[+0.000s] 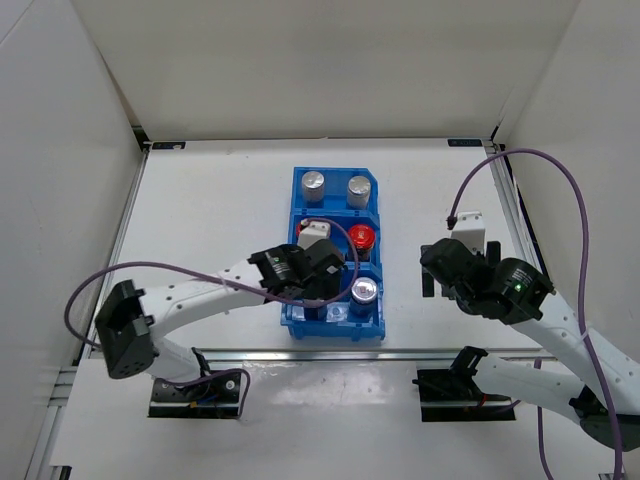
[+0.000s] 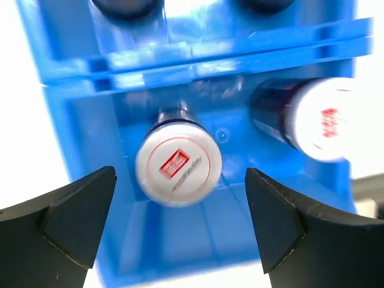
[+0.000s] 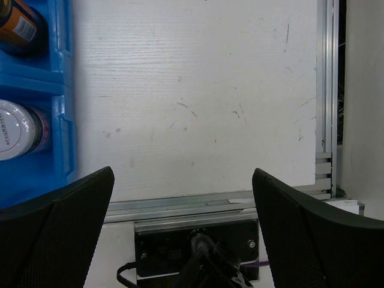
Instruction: Organize the condiment bottles
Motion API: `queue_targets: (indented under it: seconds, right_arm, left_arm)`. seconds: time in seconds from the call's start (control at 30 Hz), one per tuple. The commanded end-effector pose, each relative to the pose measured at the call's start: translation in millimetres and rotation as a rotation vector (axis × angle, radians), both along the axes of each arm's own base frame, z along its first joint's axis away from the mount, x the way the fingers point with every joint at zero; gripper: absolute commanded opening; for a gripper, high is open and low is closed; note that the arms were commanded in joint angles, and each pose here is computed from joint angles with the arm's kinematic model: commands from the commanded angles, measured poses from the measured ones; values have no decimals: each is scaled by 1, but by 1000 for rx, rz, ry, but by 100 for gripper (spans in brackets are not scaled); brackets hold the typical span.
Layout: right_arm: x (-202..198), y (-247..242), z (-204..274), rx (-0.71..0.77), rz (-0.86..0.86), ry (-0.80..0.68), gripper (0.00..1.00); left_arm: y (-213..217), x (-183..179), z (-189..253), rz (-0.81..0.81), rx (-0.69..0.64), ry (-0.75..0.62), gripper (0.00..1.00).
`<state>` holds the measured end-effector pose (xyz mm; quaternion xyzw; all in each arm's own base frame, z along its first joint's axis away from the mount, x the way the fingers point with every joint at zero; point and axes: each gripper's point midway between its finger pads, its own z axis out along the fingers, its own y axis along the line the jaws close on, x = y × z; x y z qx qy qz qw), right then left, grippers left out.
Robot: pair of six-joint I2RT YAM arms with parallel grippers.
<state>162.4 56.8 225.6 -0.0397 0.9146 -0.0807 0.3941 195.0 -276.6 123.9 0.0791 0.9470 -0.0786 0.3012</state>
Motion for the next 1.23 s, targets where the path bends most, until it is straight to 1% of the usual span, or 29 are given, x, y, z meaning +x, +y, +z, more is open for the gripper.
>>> queue_targets:
  seconds: [0.0,0.07,0.1,0.13,0.2,0.23,0.27,0.33,0.4,0.43,0.47,0.5,0.53,0.57,0.6,0.63,0.67,0.8,0.87,0.9,1.0,1.2]
  right_arm:
    - [4,11,2,27,48,-12,99]
    - [3,13,-1,15,75,0,99]
    - [3,11,1,24,75,-7,99]
    - [1,12,2,38,80,-8,99]
    - [0,11,6,57,86,-29,99]
    - [0,11,6,57,86,-29,99]
    - [0,10,5,65,86,-36,99]
    - [0,12,7,77,99,-40,99]
    - [1,13,5,67,99,-31,99]
    - [1,13,5,66,99,-31,99]
    - [2,15,2,54,99,-20,99]
    - [3,16,1,44,99,-12,99]
    - [3,16,1,37,105,-12,99]
    - [3,16,1,37,105,-12,99]
    - [3,16,1,37,105,-12,99]
    - [3,16,1,37,105,-12,99]
    - [3,16,1,37,105,-12,99]
    - [4,16,0,30,105,-6,99]
    - [4,16,0,30,105,-6,99]
    - [4,16,0,30,105,-6,99]
    - [4,16,0,30,105,-6,99]
    - [3,16,1,37,105,-12,99]
  left_arm:
    - [18,12,91,-28,-106,-211,100]
    - [35,12,123,-33,-111,-284,100]
    - [54,13,144,-37,-105,-357,100]
    - [63,14,159,-43,-105,-404,100]
    - [99,20,183,-20,-36,-524,100]
    - [112,23,190,11,-9,-562,100]
    - [131,29,194,65,47,-603,100]
    - [161,35,204,126,106,-646,100]
    - [187,43,209,214,161,-678,100]
    - [197,44,212,248,162,-701,100]
    - [201,47,212,265,168,-715,100]
    - [205,51,193,265,213,-707,100]
    - [208,59,195,276,183,-744,100]
    - [208,63,169,258,210,-717,100]
    - [216,68,159,285,221,-700,100]
    - [216,70,153,285,190,-693,100]
    - [221,72,150,304,200,-689,100]
    - [236,78,148,380,199,-699,100]
    - [237,79,149,387,184,-710,100]
    - [237,79,144,376,202,-703,100]
    - [239,80,148,392,200,-716,100]
    - [254,69,148,424,239,-730,100]
